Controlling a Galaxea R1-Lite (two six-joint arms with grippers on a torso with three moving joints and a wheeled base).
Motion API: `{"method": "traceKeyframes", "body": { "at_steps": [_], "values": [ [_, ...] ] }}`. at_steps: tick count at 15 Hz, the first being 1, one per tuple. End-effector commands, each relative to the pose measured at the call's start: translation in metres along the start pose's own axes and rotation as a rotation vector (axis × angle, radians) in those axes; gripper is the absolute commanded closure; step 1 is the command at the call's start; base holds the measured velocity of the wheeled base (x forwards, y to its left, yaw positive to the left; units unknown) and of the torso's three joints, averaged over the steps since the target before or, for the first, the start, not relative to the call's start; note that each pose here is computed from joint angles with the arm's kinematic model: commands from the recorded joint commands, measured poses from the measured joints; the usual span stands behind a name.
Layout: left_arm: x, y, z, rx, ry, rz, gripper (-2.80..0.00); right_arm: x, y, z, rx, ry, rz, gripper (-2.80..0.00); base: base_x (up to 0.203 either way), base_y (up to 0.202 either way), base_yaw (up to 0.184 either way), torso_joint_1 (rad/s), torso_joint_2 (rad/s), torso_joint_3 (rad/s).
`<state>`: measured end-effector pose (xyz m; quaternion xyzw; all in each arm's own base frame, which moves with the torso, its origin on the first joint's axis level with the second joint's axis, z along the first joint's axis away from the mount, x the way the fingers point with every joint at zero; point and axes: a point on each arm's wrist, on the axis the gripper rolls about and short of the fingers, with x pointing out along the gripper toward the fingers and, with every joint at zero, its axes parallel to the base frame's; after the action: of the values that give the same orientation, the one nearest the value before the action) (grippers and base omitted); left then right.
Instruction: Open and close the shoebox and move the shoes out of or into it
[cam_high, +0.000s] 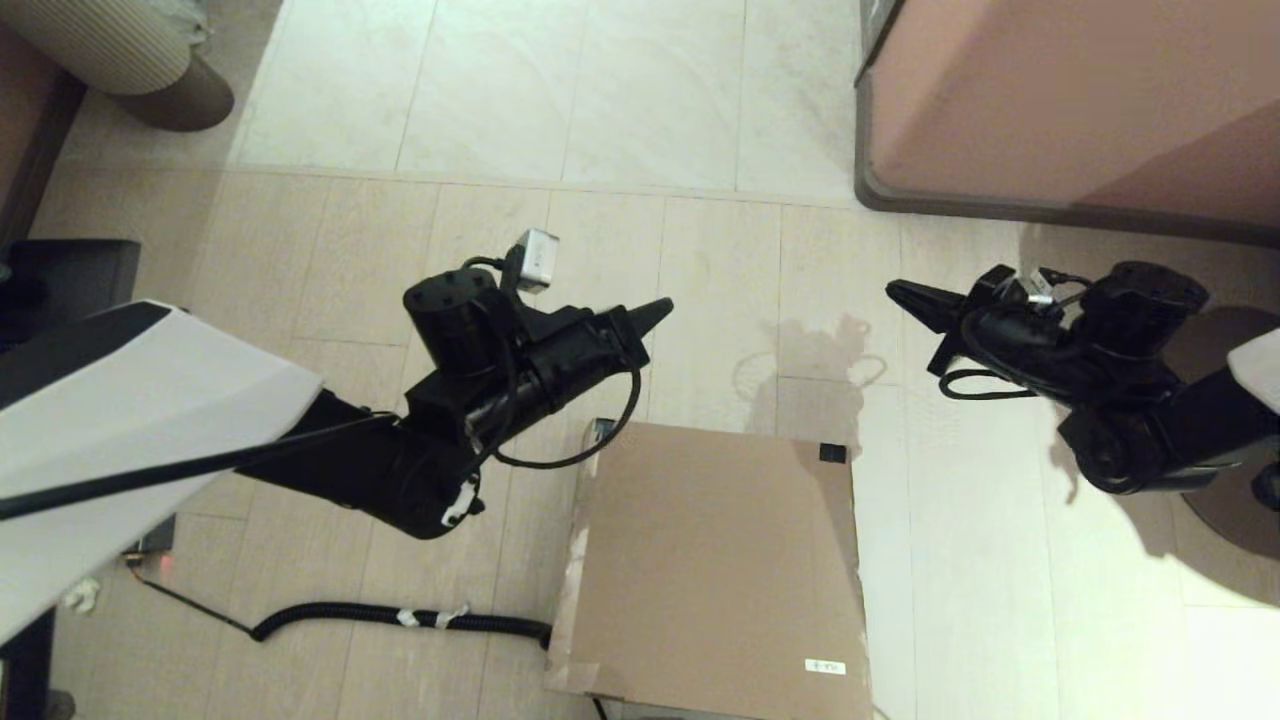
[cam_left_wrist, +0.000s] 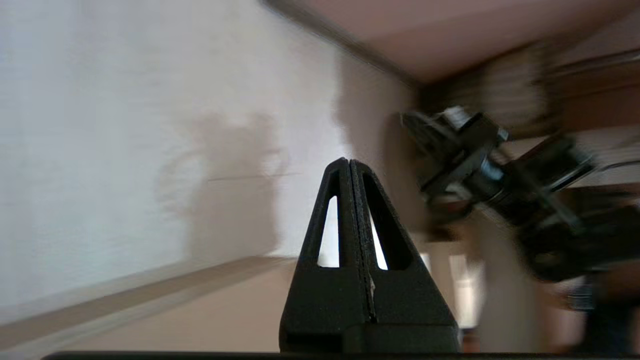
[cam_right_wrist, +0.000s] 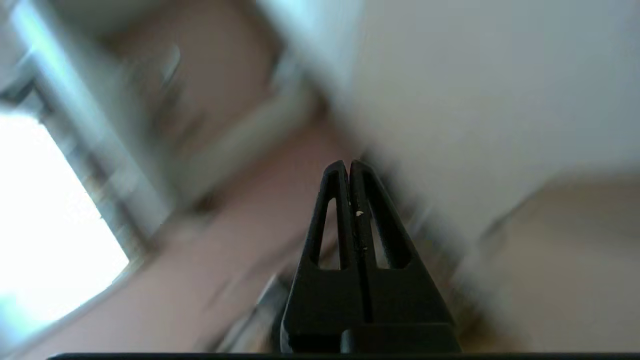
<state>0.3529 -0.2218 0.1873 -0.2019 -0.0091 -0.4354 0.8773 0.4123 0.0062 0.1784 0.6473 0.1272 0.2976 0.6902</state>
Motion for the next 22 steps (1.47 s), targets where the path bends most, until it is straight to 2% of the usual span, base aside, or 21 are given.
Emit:
{"method": "traceKeyframes", "body": {
  "at_steps": [1, 2, 4, 5, 6, 7, 8, 9, 13, 14, 17, 19, 22],
  "values": [
    [-0.009, 0.008, -0.011, 0.049, 0.041, 0.048, 0.0, 0.006, -0.018, 0.001, -0.162, -0.114, -0.148, 0.0, 0.0, 0.0, 0.0, 0.0, 0.0, 0.0],
    [-0.019, 0.018, -0.023, 0.099, 0.1, 0.099, 0.0, 0.005, -0.02, -0.001, -0.263, -0.126, -0.233, 0.0, 0.0, 0.0, 0.0, 0.0, 0.0, 0.0],
    [-0.043, 0.045, -0.048, 0.275, 0.259, 0.2, 0.0, 0.0, -0.019, -0.007, -0.48, -0.126, -0.464, 0.0, 0.0, 0.0, 0.0, 0.0, 0.0, 0.0],
    [-0.055, 0.059, -0.061, 0.346, 0.333, 0.283, 0.0, -0.004, -0.016, -0.011, -0.602, -0.125, -0.594, 0.0, 0.0, 0.0, 0.0, 0.0, 0.0, 0.0],
    [-0.061, 0.071, -0.071, 0.374, 0.375, 0.379, 0.0, -0.007, -0.013, -0.016, -0.727, -0.141, -0.736, 0.0, 0.0, 0.0, 0.0, 0.0, 0.0, 0.0],
    [-0.059, 0.081, -0.076, 0.388, 0.389, 0.42, 0.0, -0.009, -0.011, -0.022, -0.817, -0.134, -0.842, 0.0, 0.0, 0.0, 0.0, 0.0, 0.0, 0.0],
    [-0.058, 0.091, -0.081, 0.403, 0.4, 0.45, 0.0, -0.008, -0.014, -0.033, -0.872, -0.075, -0.921, 0.0, 0.0, 0.0, 0.0, 0.0, 0.0, 0.0],
    [-0.055, 0.099, -0.084, 0.419, 0.402, 0.467, 0.0, -0.009, -0.017, -0.045, -0.895, -0.015, -0.973, 0.0, 0.0, 0.0, 0.0, 0.0, 0.0, 0.0],
    [-0.044, 0.124, -0.1, 0.424, 0.405, 0.49, 0.0, -0.026, -0.049, -0.078, -0.869, 0.133, -1.062, 0.0, 0.0, 0.0, 0.0, 0.0, 0.0, 0.0],
    [-0.041, 0.131, -0.103, 0.425, 0.402, 0.498, 0.0, -0.028, -0.059, -0.079, -0.87, 0.126, -1.051, 0.0, 0.0, 0.0, 0.0, 0.0, 0.0, 0.0],
    [-0.038, 0.152, -0.113, 0.423, 0.4, 0.524, 0.0, -0.024, -0.1, -0.079, -0.94, 0.016, -0.898, 0.0, 0.0, 0.0, 0.0, 0.0, 0.0, 0.0],
    [-0.039, 0.161, -0.118, 0.418, 0.414, 0.54, 0.0, -0.035, -0.126, -0.086, -0.933, 0.036, -0.905, 0.0, 0.0, 0.0, 0.0, 0.0, 0.0, 0.0],
    [-0.032, 0.168, -0.123, 0.42, 0.41, 0.541, 0.0, -0.034, -0.138, -0.09, -0.923, 0.07, -0.905, 0.0, 0.0, 0.0, 0.0, 0.0, 0.0, 0.0]
  ]
}}
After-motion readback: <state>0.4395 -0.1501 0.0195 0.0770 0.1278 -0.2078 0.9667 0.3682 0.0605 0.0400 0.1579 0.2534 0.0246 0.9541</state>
